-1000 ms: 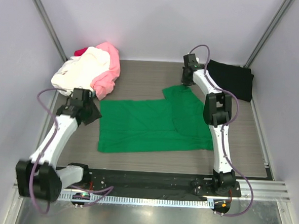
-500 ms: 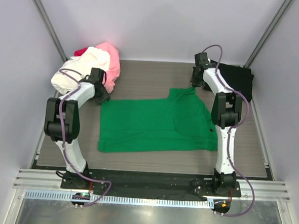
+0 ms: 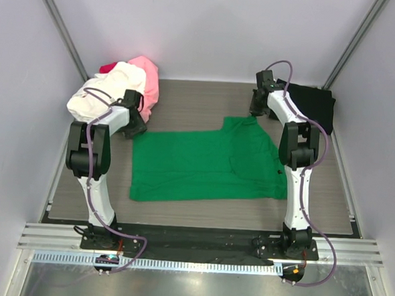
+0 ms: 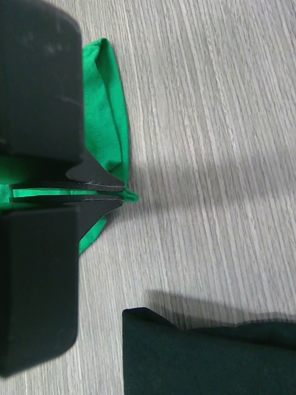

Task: Fold and stack the t-shirts
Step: Fold the tshirt

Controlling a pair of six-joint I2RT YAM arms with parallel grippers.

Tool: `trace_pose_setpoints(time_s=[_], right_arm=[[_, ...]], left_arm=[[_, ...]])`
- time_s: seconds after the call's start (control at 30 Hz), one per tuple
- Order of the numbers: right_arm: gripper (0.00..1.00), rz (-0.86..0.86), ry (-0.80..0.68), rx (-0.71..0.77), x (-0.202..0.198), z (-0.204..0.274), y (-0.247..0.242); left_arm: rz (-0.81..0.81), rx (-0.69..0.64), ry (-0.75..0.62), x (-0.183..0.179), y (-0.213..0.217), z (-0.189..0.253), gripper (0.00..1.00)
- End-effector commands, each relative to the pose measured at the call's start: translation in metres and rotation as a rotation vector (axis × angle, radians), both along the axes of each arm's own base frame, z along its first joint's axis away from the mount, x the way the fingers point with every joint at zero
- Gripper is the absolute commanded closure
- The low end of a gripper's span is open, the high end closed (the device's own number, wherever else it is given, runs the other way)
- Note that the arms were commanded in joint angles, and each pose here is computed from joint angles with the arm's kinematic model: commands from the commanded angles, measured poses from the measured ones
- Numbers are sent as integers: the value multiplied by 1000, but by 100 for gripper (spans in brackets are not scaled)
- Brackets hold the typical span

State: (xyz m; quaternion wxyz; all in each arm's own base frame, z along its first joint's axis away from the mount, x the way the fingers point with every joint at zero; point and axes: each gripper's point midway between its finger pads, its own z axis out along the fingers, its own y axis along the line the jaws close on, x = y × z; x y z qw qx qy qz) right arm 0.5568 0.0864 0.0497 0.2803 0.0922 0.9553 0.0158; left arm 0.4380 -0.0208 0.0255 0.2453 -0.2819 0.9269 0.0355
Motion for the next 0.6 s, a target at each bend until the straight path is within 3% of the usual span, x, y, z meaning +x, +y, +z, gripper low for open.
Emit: trace_pose_setpoints(time_s=[0.0,0.13,0.27,0.57], right_arm=[[99,10,-79,36,3,42,6],[99,5,-72,28,0,40,4],[99,7,-69,47,-3,41,7],[99,8,-100,58,-9,66,7]], left_arm=[[6,21,17,2,7,-12,46],[7,7,38,-1,3,-23,50],[10,-12,40,-3,0,-25,71],[-14,-41,-5,1,-10,-5,96]])
